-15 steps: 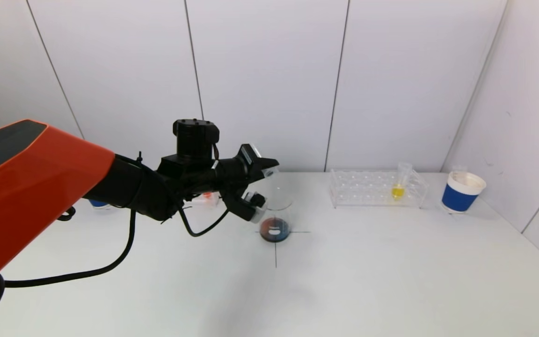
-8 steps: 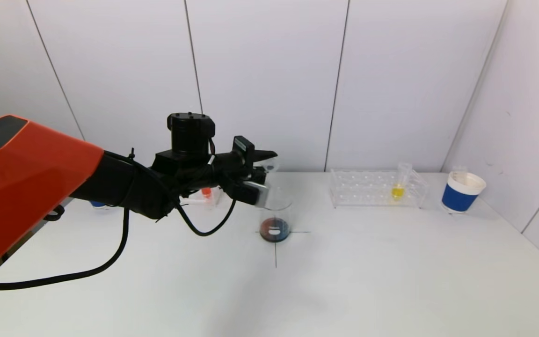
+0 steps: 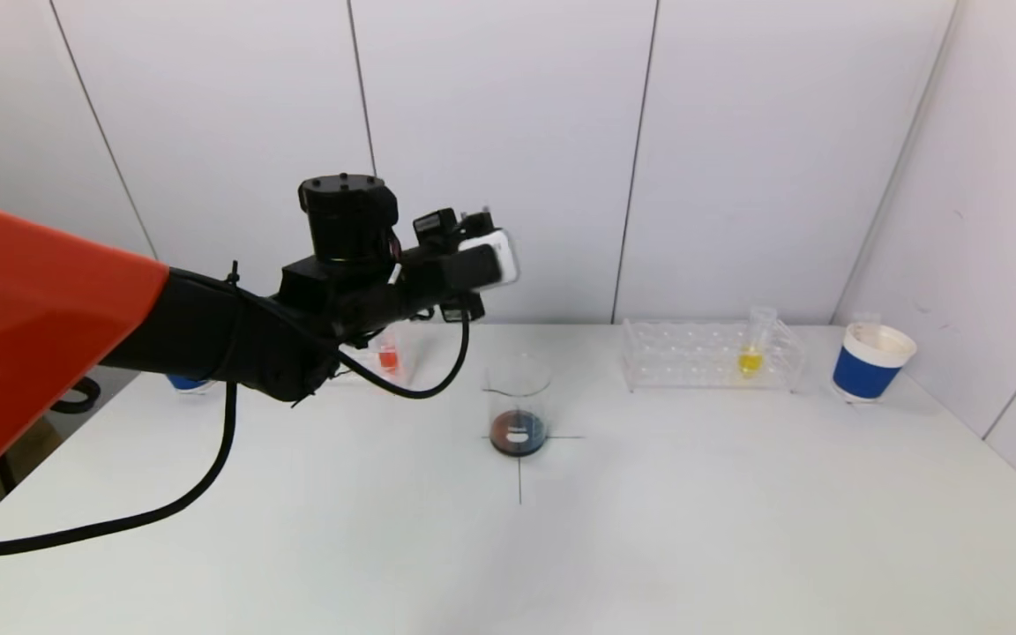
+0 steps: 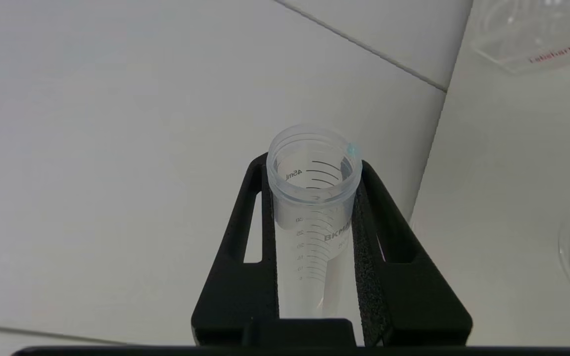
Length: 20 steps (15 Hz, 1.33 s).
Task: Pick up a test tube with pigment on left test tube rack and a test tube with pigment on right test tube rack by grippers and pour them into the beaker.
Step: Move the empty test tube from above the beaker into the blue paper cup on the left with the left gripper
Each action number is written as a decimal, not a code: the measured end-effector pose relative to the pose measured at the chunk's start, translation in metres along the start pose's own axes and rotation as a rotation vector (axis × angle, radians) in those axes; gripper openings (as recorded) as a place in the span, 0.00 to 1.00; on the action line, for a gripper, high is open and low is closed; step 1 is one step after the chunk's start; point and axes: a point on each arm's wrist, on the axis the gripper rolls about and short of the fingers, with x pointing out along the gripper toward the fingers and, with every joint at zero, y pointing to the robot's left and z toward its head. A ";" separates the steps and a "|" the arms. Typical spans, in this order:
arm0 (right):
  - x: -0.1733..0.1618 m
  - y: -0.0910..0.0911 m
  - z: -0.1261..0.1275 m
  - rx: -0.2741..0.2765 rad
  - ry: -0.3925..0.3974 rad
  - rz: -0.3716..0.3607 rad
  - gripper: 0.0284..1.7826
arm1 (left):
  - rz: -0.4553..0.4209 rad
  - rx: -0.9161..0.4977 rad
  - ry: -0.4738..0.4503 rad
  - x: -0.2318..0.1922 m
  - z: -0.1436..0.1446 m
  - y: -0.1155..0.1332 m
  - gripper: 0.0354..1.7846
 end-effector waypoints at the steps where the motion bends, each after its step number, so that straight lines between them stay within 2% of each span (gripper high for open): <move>1: 0.000 0.000 0.000 0.000 0.000 0.000 0.99 | 0.035 -0.062 0.023 -0.001 0.004 0.005 0.24; 7: 0.000 0.000 0.000 0.000 0.000 0.000 0.99 | 0.215 -0.354 0.102 -0.009 0.019 0.034 0.24; 12: 0.000 0.000 0.000 0.000 0.000 0.000 0.99 | 0.413 -0.560 0.154 -0.015 0.027 0.062 0.24; 18: 0.000 0.000 0.000 0.000 0.000 0.000 0.99 | 0.586 -0.683 0.379 -0.045 0.004 0.090 0.24; 20: 0.000 0.000 0.000 0.000 0.000 0.000 0.99 | 0.636 -0.715 0.426 -0.057 -0.003 0.100 0.24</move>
